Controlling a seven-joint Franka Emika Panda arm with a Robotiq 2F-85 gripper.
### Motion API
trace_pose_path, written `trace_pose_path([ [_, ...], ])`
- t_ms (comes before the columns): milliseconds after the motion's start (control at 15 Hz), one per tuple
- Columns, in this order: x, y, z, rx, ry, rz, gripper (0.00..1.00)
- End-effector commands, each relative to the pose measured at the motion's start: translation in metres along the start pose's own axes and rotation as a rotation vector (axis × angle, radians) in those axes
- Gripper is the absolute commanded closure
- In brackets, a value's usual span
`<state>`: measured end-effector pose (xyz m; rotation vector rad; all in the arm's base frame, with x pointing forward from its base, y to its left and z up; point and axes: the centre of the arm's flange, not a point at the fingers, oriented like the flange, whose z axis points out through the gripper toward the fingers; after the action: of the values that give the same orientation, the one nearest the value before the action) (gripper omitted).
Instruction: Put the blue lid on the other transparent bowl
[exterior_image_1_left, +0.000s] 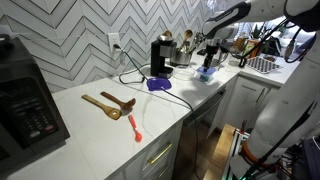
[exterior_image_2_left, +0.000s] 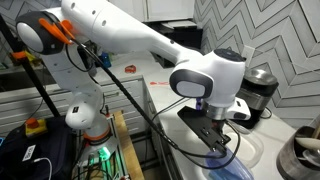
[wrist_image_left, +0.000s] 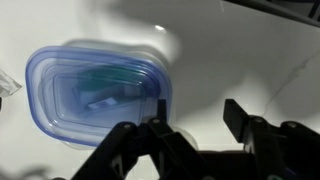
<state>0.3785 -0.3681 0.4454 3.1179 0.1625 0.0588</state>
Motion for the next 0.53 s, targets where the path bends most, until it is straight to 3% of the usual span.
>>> trace_pose_path([
  [0,0.003,0.026,0.009,0.035,0.018,0.069,0.31],
  [200,0.003,0.035,0.017,0.051,0.022,0.117,0.31],
  [333,0.004,0.038,0.021,0.057,0.026,0.147,0.44],
  [467,0.006,0.040,0.024,0.063,0.027,0.173,0.45],
])
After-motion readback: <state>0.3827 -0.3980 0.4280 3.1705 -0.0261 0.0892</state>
